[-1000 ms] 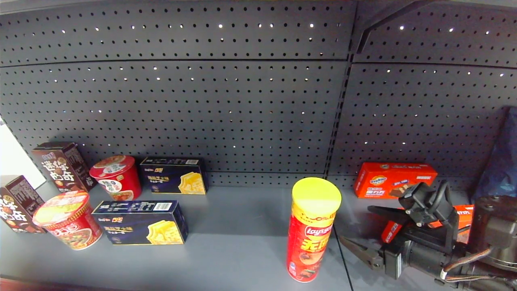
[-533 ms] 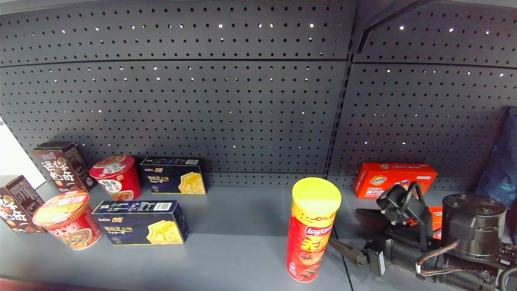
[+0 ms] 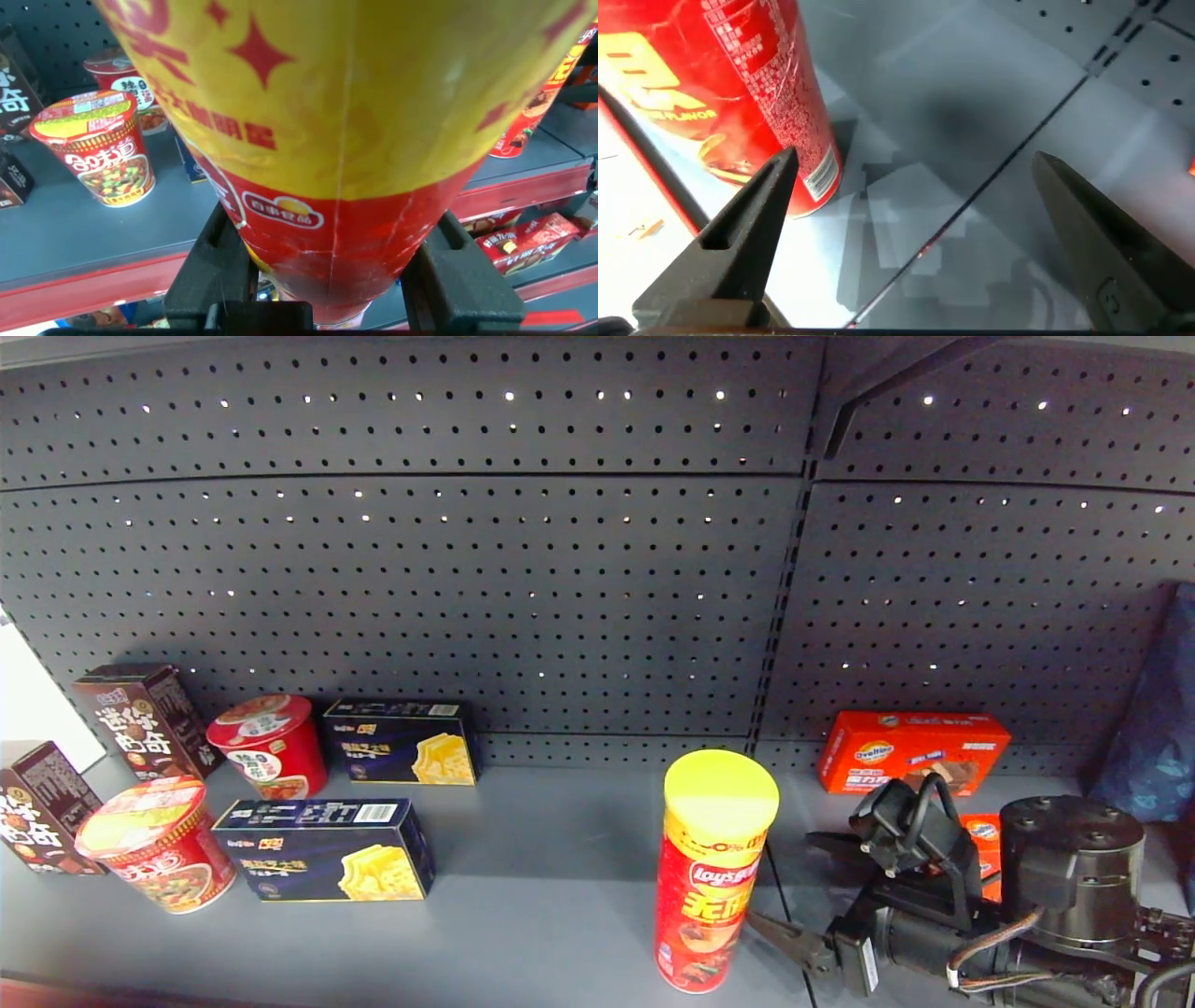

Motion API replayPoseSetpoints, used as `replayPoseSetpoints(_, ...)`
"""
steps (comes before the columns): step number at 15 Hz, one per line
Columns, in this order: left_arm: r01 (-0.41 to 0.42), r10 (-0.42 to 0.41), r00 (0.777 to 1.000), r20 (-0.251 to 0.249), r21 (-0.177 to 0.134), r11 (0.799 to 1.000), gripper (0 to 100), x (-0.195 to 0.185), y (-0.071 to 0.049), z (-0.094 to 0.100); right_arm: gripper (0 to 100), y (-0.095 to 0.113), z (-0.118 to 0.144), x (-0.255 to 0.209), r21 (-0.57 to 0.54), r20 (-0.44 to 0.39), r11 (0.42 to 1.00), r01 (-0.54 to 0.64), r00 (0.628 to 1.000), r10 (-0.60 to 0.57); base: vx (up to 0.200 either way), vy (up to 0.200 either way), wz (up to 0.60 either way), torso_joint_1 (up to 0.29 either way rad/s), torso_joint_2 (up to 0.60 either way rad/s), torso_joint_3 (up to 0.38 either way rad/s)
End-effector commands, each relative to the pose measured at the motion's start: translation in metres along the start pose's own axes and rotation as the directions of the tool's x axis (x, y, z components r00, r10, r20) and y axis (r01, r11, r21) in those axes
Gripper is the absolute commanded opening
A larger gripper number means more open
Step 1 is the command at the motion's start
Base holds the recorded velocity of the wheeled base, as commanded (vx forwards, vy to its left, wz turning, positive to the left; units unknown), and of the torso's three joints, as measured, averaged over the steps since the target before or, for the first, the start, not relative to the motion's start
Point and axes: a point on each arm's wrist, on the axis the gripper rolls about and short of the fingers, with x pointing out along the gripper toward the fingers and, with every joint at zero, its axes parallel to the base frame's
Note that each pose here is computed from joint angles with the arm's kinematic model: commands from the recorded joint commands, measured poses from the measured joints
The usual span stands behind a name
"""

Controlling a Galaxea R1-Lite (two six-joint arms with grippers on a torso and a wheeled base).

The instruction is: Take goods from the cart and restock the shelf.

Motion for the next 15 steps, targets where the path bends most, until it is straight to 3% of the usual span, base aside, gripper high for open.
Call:
replayPoseSetpoints(1, 0.000, 0.000, 1.000, 0.002, 0.000, 1.000, 0, 0.000, 0.000, 0.001, 100, -0.002, -0.001, 0.002, 0.003, -0.007, 1.000, 0.010, 1.000, -0.010, 0.000, 0.000, 0.00, 0.000, 0.00, 0.000)
replayPoseSetpoints(13, 0.000, 0.000, 1.000, 0.005, 0.000, 1.000, 0, 0.000, 0.000, 0.001, 100, -0.003, 0.001, 0.006, 0.002, 0.005, 1.000, 0.013, 1.000, -0.013, 0.000, 0.000, 0.00, 0.000, 0.00, 0.000)
replayPoseSetpoints(15, 0.012, -0.012, 1.000, 0.028, 0.006, 1.000, 0, -0.001, 0.000, 0.016, 100, -0.009, 0.006, -0.002, 0.010, 0.034, 0.999, 0.040, 0.999, -0.041, 0.000, 0.000, 0.00, 0.000, 0.00, 0.000)
